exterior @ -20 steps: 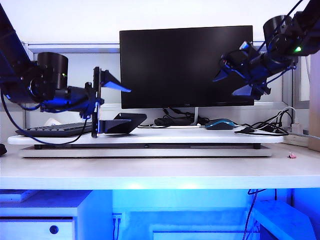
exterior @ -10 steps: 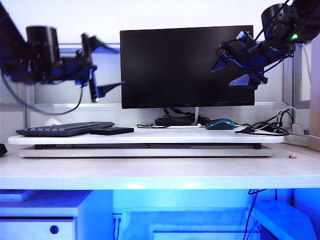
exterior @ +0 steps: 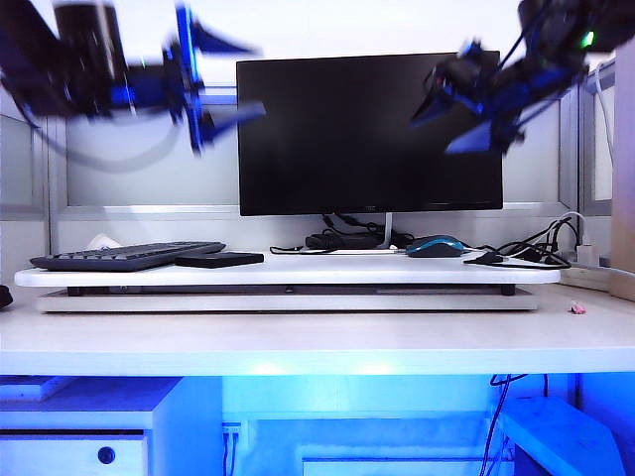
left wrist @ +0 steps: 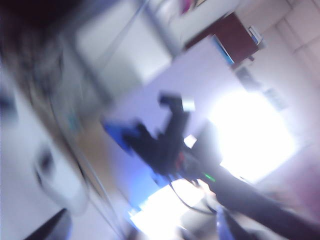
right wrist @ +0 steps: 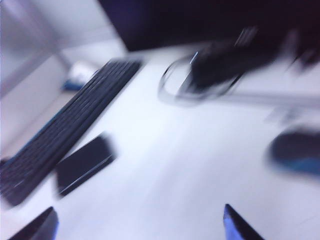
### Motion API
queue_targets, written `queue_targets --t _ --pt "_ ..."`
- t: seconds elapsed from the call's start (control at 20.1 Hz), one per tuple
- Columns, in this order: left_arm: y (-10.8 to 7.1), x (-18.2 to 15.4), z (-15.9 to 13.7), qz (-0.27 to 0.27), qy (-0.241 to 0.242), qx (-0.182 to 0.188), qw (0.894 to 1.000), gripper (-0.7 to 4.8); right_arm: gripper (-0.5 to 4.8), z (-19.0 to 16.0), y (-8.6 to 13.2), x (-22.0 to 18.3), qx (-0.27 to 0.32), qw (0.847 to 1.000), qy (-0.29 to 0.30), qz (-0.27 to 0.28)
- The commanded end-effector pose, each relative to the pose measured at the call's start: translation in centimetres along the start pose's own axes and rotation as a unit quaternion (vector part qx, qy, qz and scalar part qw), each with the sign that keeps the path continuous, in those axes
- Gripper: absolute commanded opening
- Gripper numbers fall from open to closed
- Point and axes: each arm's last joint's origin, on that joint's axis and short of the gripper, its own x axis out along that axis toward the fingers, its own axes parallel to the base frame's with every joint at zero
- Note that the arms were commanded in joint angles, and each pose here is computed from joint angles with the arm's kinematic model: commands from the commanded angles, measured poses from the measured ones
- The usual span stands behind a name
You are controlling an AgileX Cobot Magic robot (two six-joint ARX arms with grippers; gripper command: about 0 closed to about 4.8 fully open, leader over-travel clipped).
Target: Unplug the data cable of the portable hard drive.
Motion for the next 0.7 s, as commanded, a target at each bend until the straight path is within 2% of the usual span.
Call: queue_targets --t 0.05,0.15,0.25,0.3,0.35,0.45,0.5,0.6,0.7 --pt "-2.4 -0.7 1.6 0.021 -0.031 0.118 0.992 3.9 4.37 2.5 1.5 -2.0 -0.039 0.998 -0.042 -0.024" --pt "-2.5 -1.1 1.7 0.073 -0.028 0.144 0.986 3.9 4.36 3.5 2.3 -3.0 -0.057 0.996 -0.054 -0.035" --pt "-2.7 -2.1 1.8 0.143 -0.016 0.179 0.973 3.9 4.36 4.2 3.2 -4.1 -0.083 0.994 -0.058 -0.048" --pt "-3.0 -2.4 1.6 0.18 0.001 0.199 0.963 3.9 4.36 4.6 3.6 -4.7 -0.084 0.994 -0.058 -0.048" --pt "-3.2 -2.7 1.5 0.203 0.009 0.205 0.957 3.9 4.36 4.7 3.8 -4.9 -0.084 0.994 -0.058 -0.049" --pt "-3.9 -3.6 1.5 0.264 0.024 0.224 0.938 3.9 4.36 5.0 4.3 -5.7 -0.089 0.993 -0.055 -0.06" --pt "-4.4 -4.1 1.7 0.293 0.024 0.236 0.926 3.89 4.36 5.2 4.6 -6.0 -0.093 0.992 -0.056 -0.062" --pt "-7.1 -5.1 2.5 0.343 0.017 0.281 0.896 3.66 4.31 6.0 5.5 -7.1 -0.1 0.991 -0.068 -0.06" --pt "-9.2 -5.8 3.1 0.35 0.006 0.298 0.888 3.62 4.31 6.7 6.4 -8.1 -0.105 0.989 -0.079 -0.065"
